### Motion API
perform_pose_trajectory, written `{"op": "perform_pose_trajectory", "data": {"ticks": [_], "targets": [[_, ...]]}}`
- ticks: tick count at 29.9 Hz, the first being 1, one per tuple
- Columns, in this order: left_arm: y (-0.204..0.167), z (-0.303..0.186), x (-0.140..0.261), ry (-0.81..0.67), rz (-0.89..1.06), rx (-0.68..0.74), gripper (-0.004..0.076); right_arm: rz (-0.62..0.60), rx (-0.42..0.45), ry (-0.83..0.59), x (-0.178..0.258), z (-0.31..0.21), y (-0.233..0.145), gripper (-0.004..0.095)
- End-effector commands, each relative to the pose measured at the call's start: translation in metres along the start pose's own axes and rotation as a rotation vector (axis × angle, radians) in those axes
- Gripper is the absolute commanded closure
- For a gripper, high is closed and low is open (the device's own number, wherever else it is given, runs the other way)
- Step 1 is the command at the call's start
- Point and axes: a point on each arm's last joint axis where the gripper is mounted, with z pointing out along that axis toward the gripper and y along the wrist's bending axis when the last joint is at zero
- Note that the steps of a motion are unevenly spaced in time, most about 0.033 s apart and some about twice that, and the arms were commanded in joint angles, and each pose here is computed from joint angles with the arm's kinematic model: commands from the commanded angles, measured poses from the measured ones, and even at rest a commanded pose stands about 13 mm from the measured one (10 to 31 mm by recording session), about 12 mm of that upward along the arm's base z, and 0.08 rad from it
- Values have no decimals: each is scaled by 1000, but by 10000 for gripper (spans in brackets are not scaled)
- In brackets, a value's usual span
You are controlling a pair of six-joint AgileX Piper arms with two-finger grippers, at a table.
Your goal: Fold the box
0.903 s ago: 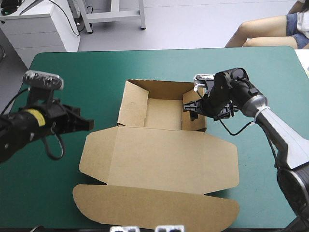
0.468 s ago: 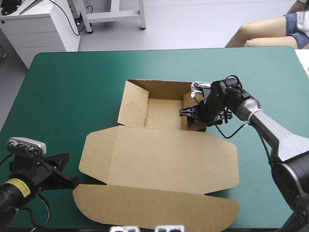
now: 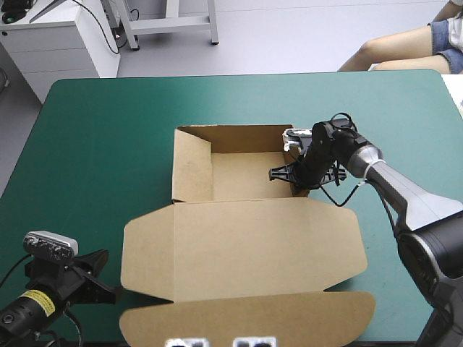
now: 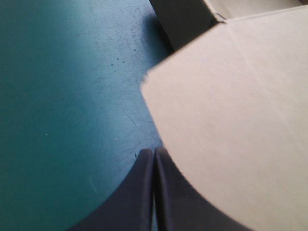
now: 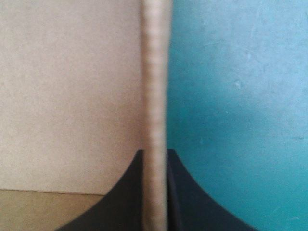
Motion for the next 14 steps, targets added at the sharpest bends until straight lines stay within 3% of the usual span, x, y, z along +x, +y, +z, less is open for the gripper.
{"op": "perform_pose_trajectory", "data": {"ticks": [1,7,11,14], "targets": [[-2,-4,-14,-104,-9,22,732,-54,-22,-124,-9,-51,9,928],[-3,-4,-17,-131,-9,26,732,-91,126,-254,-18,-123,-8,928],[-3,-4,-17,-133,-5,26,732,-79,290,-362,-19,-170,-40,928],[-3,-4,-17,-133,0,26,732,-19,357,-401,-16,-190,-71,928]]}}
